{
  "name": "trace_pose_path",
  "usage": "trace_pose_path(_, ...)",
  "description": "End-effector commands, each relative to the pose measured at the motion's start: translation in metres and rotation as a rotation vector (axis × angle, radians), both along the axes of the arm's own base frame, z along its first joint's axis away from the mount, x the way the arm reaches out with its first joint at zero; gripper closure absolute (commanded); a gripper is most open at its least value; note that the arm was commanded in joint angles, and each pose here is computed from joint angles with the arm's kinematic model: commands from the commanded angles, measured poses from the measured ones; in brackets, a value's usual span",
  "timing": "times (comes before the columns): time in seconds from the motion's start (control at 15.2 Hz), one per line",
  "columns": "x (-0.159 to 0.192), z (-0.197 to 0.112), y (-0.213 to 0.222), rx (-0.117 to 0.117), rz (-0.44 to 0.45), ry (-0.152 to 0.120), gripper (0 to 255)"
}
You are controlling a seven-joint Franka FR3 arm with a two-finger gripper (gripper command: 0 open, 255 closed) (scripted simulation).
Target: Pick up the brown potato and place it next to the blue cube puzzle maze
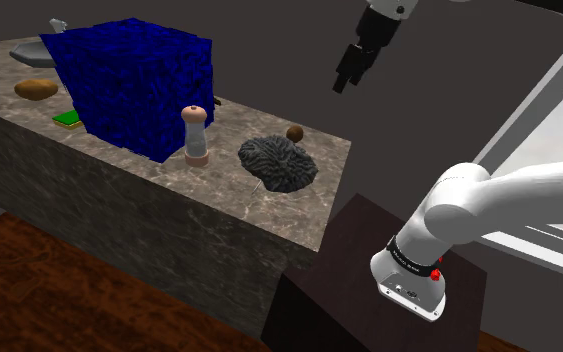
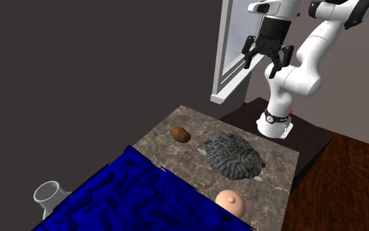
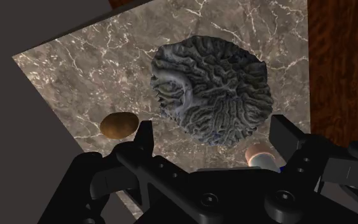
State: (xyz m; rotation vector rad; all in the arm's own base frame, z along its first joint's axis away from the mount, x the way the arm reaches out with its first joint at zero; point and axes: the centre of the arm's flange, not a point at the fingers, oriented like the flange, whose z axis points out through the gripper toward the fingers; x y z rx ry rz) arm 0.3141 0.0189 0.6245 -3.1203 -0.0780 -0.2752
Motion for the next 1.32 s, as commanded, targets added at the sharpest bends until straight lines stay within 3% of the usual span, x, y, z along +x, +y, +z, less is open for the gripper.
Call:
trace_pose_path(0.0,0.0,0.0,0.0,0.0,0.0,0.0,0)
trace_pose_path(1.25,0.138,-0.186,-0.062,0.028,-0.718,-0.087,0)
